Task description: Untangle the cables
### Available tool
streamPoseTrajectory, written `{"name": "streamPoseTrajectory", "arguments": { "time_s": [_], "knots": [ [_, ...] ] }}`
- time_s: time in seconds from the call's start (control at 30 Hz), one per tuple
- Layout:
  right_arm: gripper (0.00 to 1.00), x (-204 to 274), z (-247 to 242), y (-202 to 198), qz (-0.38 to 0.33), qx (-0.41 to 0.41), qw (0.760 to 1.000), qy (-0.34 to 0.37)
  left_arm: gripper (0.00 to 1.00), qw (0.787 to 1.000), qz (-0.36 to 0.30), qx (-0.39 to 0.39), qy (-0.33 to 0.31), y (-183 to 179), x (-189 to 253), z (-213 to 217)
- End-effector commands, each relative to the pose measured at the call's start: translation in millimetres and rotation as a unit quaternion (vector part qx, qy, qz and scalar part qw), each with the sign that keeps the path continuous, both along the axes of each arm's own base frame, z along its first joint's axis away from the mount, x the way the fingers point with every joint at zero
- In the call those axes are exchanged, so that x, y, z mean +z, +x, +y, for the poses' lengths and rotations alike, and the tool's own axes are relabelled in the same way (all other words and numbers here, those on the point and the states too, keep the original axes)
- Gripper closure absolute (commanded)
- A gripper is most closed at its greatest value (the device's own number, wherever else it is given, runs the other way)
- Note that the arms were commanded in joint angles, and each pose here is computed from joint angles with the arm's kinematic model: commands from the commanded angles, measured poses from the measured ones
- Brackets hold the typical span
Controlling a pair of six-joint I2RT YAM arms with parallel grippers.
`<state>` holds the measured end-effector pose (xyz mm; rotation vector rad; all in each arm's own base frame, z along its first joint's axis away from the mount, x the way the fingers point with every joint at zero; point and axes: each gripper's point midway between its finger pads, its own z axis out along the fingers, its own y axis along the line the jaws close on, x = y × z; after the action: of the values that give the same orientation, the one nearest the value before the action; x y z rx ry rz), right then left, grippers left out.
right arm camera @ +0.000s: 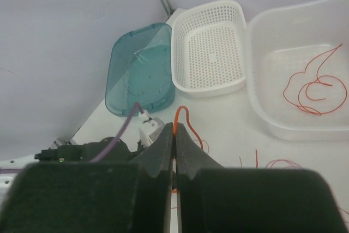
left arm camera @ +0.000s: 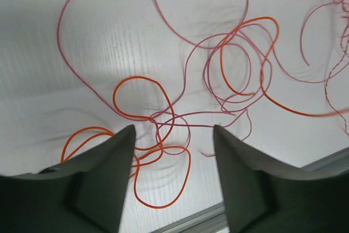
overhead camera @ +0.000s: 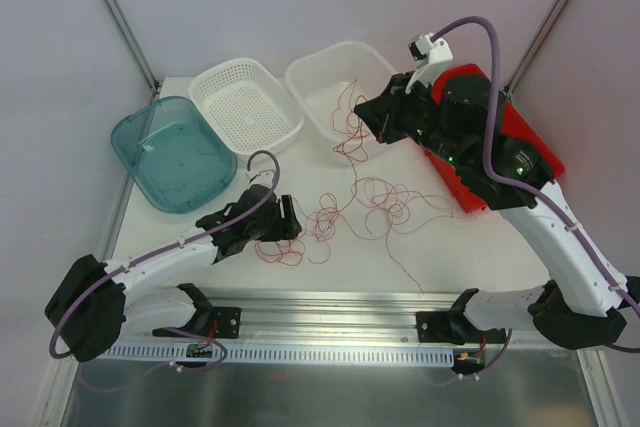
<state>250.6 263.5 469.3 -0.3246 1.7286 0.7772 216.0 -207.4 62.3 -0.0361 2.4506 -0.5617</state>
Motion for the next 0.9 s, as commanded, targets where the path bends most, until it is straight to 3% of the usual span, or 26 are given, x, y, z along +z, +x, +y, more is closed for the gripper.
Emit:
{"name": "streamPoseTrajectory", "arguments": {
  "time_s": [0.0, 0.07, 0.13, 0.3, 0.57, 0.73, 0.87],
  "knots": [
    [0.99, 4, 4, -5, 0.002, 0.017, 1.000, 0.009, 0.35, 0.997, -0.074, -0.004, -0.014, 11, 34, 4],
    [0.99, -2, 8, -5, 0.011, 0.023, 1.000, 0.006, 0.19, 0.992, -0.120, -0.030, -0.023, 16, 53, 0],
    [0.99, -1, 9, -6, 0.013, 0.026, 1.000, 0.011, 0.11, 0.983, -0.167, -0.057, -0.050, 16, 80, -7],
    [0.99, 0, 9, -10, 0.015, 0.030, 0.999, 0.018, 0.01, 0.949, -0.260, -0.146, -0.102, 8, 121, -36],
    [0.99, 1, 9, -17, 0.019, 0.045, 0.998, 0.026, 0.01, 0.884, -0.372, -0.257, -0.116, 1, 157, -99],
    [0.99, -2, 6, -23, 0.026, 0.047, 0.998, 0.032, 0.01, 0.884, -0.373, -0.269, -0.085, 17, 146, -124],
    [0.99, -3, -1, -26, 0.024, 0.042, 0.998, 0.033, 0.10, 0.883, -0.376, -0.265, -0.091, 28, 147, -140]
  ]
}}
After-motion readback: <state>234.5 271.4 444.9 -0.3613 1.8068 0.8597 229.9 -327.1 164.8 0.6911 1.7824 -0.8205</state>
